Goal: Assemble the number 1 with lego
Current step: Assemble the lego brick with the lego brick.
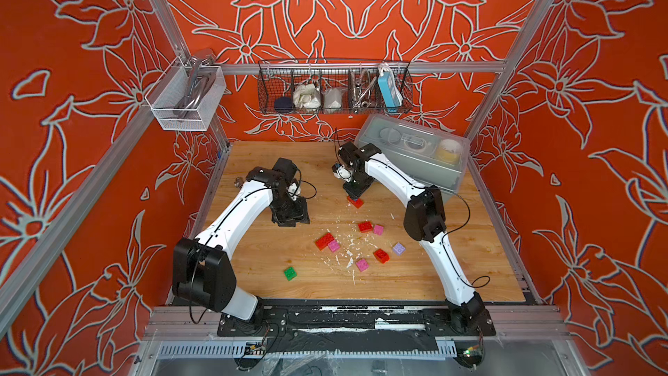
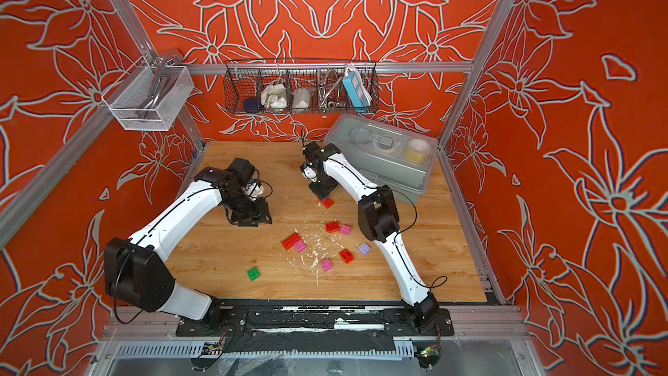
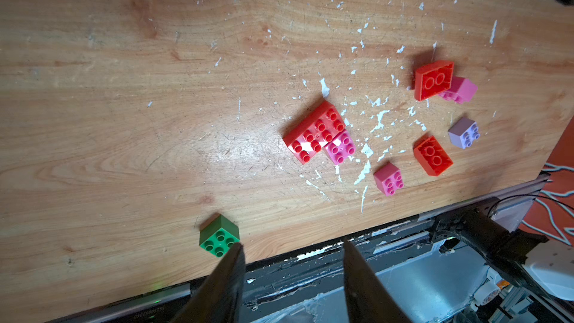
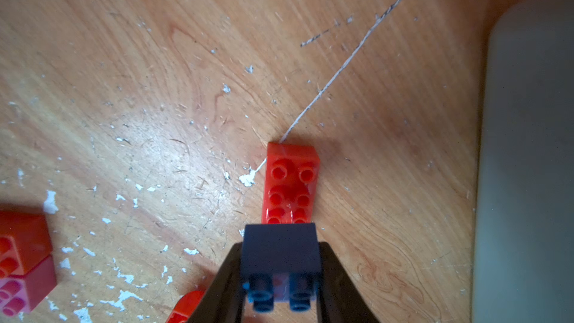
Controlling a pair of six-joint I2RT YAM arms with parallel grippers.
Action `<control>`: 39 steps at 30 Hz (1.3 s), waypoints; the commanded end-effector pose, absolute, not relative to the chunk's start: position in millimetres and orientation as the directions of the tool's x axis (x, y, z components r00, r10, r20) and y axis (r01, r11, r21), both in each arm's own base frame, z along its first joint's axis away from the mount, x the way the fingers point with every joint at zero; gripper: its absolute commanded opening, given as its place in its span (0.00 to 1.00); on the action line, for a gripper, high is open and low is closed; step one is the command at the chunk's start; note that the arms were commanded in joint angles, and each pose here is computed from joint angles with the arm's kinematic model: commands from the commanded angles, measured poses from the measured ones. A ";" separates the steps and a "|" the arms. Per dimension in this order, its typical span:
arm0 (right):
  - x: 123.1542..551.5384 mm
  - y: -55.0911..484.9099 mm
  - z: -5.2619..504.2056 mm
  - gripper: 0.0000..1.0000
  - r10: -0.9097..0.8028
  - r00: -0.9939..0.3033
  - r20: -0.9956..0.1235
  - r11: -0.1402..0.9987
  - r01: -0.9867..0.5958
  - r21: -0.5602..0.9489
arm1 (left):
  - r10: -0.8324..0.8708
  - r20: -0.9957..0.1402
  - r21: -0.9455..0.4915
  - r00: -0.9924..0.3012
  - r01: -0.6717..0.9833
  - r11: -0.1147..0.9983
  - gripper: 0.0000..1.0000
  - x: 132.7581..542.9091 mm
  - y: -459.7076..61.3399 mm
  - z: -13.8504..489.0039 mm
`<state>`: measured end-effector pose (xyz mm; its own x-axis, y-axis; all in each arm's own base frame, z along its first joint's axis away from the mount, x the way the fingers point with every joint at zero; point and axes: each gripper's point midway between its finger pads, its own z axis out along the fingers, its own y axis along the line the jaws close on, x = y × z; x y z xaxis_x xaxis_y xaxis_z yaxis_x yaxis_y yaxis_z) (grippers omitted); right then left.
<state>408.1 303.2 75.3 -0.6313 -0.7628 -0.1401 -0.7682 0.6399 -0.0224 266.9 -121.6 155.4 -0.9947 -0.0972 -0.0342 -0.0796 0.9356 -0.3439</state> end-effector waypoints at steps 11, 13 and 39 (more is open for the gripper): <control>403.4 292.1 50.4 0.24 -0.763 -0.644 -0.061 0.645 -0.764 -0.013 | -0.081 -0.019 -0.342 -0.997 -0.070 0.937 0.50 262.7 -122.6 157.8; 407.4 291.4 51.8 0.24 -0.758 -0.648 -0.070 0.651 -0.759 -0.020 | -0.081 -0.017 -0.343 -0.997 -0.070 0.937 0.50 262.6 -122.8 157.6; 398.8 303.2 22.6 0.24 -0.750 -0.660 -0.033 0.660 -0.751 0.029 | -0.089 -0.003 -0.332 -0.996 -0.083 0.940 0.50 252.6 -119.0 154.7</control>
<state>412.5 304.4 54.1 -0.6531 -0.7478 -0.1195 -0.7542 0.6565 0.0132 263.8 -120.5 154.5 -0.9953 -0.0945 -0.0230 -0.0812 0.9376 -0.3380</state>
